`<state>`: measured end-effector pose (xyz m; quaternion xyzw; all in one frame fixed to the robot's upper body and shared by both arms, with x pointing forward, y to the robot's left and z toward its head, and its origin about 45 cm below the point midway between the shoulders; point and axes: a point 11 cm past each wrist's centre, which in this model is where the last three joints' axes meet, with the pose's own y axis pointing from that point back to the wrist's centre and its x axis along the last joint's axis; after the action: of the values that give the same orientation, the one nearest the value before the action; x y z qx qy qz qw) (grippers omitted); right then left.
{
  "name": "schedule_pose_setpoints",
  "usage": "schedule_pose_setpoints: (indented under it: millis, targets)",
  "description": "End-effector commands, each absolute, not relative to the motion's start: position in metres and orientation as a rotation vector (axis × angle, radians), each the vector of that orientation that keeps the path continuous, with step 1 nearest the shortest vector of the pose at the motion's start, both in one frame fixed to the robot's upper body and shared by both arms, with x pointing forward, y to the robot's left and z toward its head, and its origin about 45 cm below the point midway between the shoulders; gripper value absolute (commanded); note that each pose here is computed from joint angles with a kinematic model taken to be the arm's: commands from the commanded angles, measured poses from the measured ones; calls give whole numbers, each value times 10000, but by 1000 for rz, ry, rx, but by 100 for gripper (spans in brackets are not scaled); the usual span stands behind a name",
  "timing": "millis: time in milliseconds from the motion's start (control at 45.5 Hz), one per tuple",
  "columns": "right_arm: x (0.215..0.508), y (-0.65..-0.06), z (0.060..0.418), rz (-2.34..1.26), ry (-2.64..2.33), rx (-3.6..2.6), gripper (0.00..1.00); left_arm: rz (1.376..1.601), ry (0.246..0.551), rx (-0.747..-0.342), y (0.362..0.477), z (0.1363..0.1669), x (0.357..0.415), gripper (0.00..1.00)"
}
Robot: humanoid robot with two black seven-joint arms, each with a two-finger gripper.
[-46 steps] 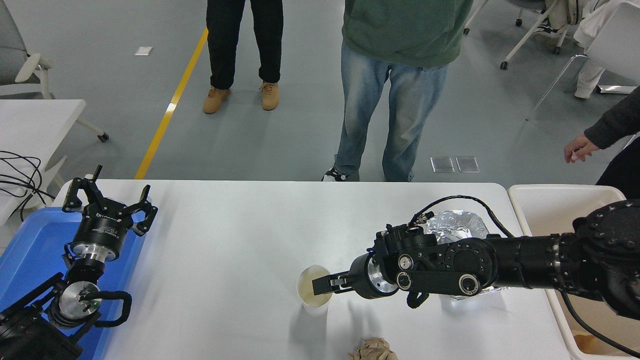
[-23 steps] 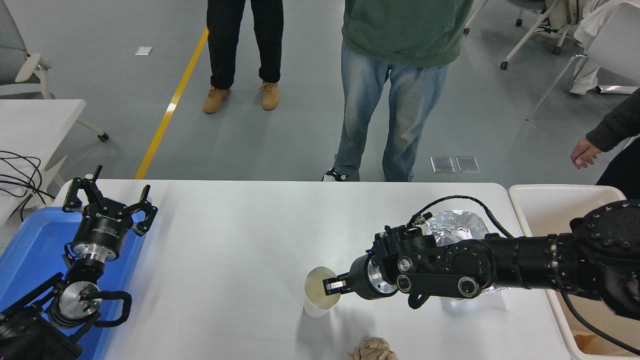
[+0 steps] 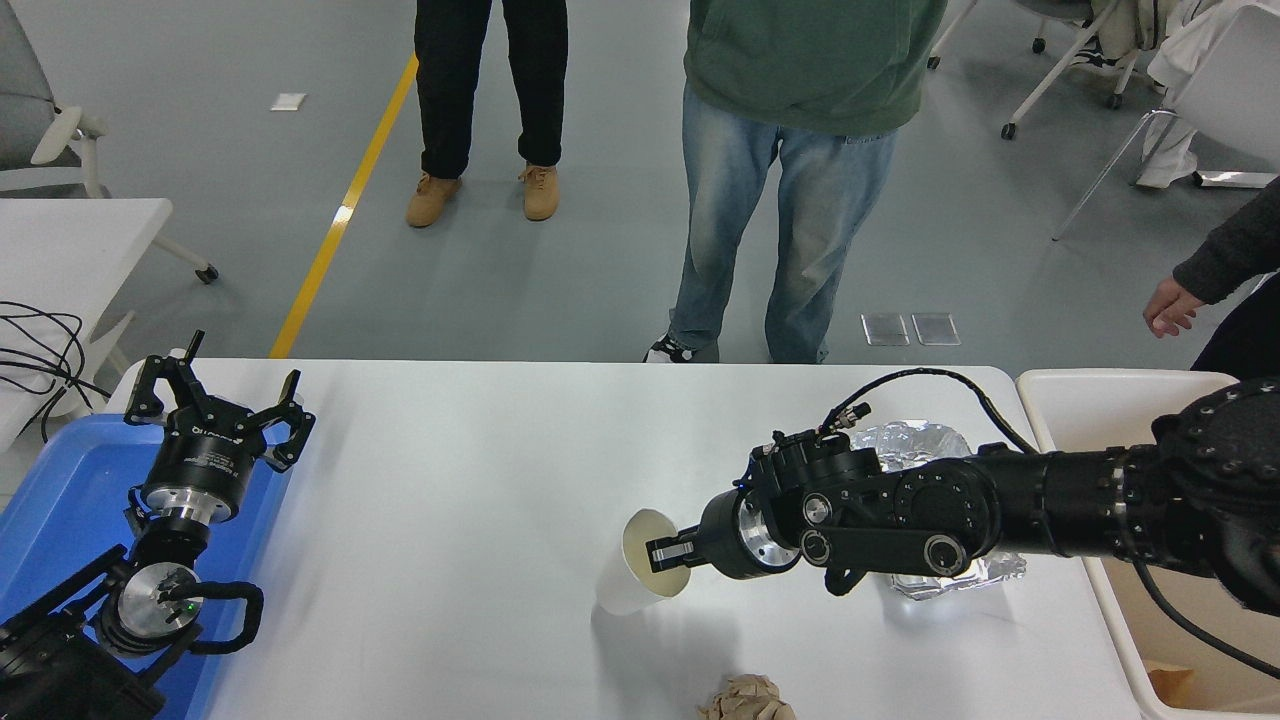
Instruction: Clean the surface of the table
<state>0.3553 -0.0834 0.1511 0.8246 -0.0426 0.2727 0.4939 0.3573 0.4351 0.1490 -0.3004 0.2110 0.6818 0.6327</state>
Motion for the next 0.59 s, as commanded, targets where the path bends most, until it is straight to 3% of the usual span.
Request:
schedule_pose_setpoints:
  millis: [0, 571]
  targets:
    - [3741, -1015, 1794, 695, -119, 1963, 0, 1560, 483, -687, 4350, 1490, 3573, 99]
    - [3778, -1478, 2491, 723, -124, 1945, 0, 1560, 483, -688, 4351, 1490, 3573, 99]
